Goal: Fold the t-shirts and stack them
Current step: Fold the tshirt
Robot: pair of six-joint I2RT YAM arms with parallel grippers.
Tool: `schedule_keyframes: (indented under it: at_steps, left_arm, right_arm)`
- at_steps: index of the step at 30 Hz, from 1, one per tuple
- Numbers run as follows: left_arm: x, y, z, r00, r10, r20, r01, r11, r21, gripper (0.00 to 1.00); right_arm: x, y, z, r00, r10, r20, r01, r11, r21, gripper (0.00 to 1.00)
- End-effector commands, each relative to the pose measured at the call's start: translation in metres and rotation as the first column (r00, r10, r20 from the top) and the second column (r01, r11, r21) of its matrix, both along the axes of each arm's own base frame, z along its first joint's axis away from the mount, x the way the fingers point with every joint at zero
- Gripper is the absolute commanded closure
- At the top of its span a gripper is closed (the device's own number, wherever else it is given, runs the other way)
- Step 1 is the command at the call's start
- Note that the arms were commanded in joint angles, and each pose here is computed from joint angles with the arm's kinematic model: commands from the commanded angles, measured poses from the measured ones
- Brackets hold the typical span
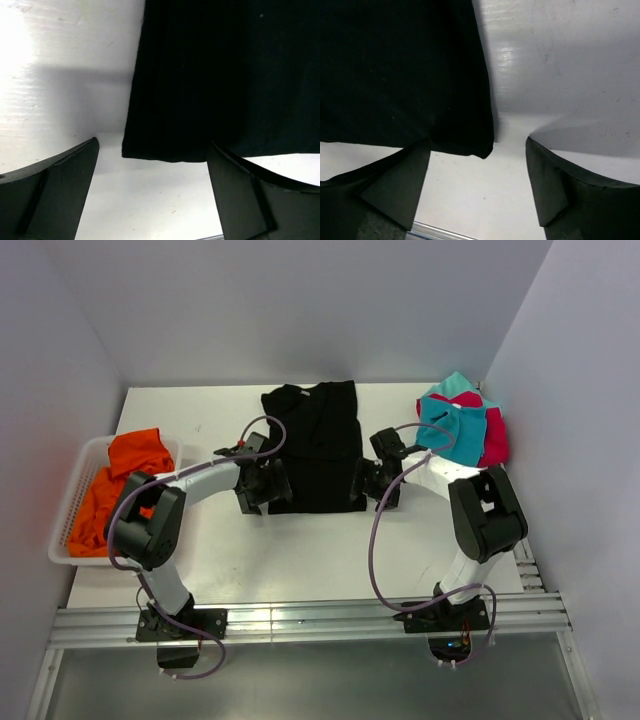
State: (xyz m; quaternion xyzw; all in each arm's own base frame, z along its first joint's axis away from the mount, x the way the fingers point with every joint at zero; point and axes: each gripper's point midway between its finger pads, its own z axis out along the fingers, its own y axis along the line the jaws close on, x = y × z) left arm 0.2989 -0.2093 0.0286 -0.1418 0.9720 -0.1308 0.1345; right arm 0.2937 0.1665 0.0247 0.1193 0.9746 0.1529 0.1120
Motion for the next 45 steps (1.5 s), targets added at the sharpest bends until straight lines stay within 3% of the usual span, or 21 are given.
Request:
schedule_keyframes:
  at_steps: [1,5,6,9,10,11,13,16,18,26,35,40,45]
  left_arm:
    - [0.011,-0.013,0.007,0.999,-0.010,0.040,0.012,0.998,-0.059,0.07]
    - [0.005,-0.014,-0.002,0.999,-0.024,0.023,0.025,0.998,-0.066,0.11]
    - [0.005,-0.013,-0.005,1.000,-0.026,0.017,0.027,0.998,-0.061,0.12]
    - [0.003,-0.013,-0.009,0.999,-0.031,0.012,0.032,0.998,-0.061,0.19]
    - [0.003,-0.014,-0.009,0.999,-0.033,0.012,0.034,0.997,-0.066,0.21]
    - [0.003,-0.014,-0.009,0.999,-0.035,0.014,0.036,0.997,-0.068,0.29]
    - [0.002,-0.015,-0.011,0.999,-0.039,0.011,0.040,0.997,-0.069,0.43]
    - [0.001,-0.013,-0.015,0.999,-0.042,0.009,0.042,0.997,-0.057,0.93]
    - [-0.001,-0.012,-0.016,0.999,-0.046,0.008,0.047,0.997,-0.056,1.00]
    - [-0.033,0.010,0.009,0.998,-0.060,0.024,0.060,0.998,-0.034,1.00]
    - [-0.093,0.050,0.086,0.994,-0.022,0.105,0.024,1.000,-0.016,1.00]
    - [-0.090,0.059,0.133,0.984,0.014,0.176,-0.012,1.000,-0.012,1.00]
    - [-0.064,0.049,0.166,0.972,0.003,0.233,0.001,1.000,-0.016,1.00]
  right_arm:
    - [0.018,0.005,0.004,0.998,-0.027,0.050,0.027,1.000,0.003,0.18]
    - [0.018,0.003,-0.002,0.999,-0.032,0.041,0.033,0.999,-0.007,0.34]
    - [0.018,0.002,-0.003,0.999,-0.036,0.038,0.036,0.999,-0.009,0.47]
    - [0.014,0.001,-0.007,0.998,-0.046,0.029,0.047,0.999,-0.015,0.74]
    - [0.013,0.000,-0.007,0.998,-0.047,0.029,0.048,0.999,-0.018,0.77]
    - [0.012,-0.002,-0.009,0.998,-0.050,0.023,0.051,0.998,-0.029,0.89]
    - [0.012,-0.005,-0.011,0.998,-0.055,0.019,0.056,0.997,-0.048,1.00]
    - [0.010,-0.009,-0.015,0.998,-0.058,0.007,0.059,0.996,-0.073,1.00]
    - [0.008,-0.010,-0.014,0.998,-0.058,0.008,0.059,0.996,-0.073,1.00]
    - [-0.028,-0.026,0.021,0.999,-0.031,0.043,0.035,0.997,-0.075,1.00]
    - [-0.098,-0.060,0.087,0.992,-0.055,0.114,0.065,0.994,-0.083,1.00]
    - [-0.111,-0.062,0.111,0.987,-0.084,0.137,0.092,0.995,-0.048,1.00]
    - [-0.093,-0.063,0.136,0.980,-0.076,0.185,0.090,0.993,-0.071,1.00]
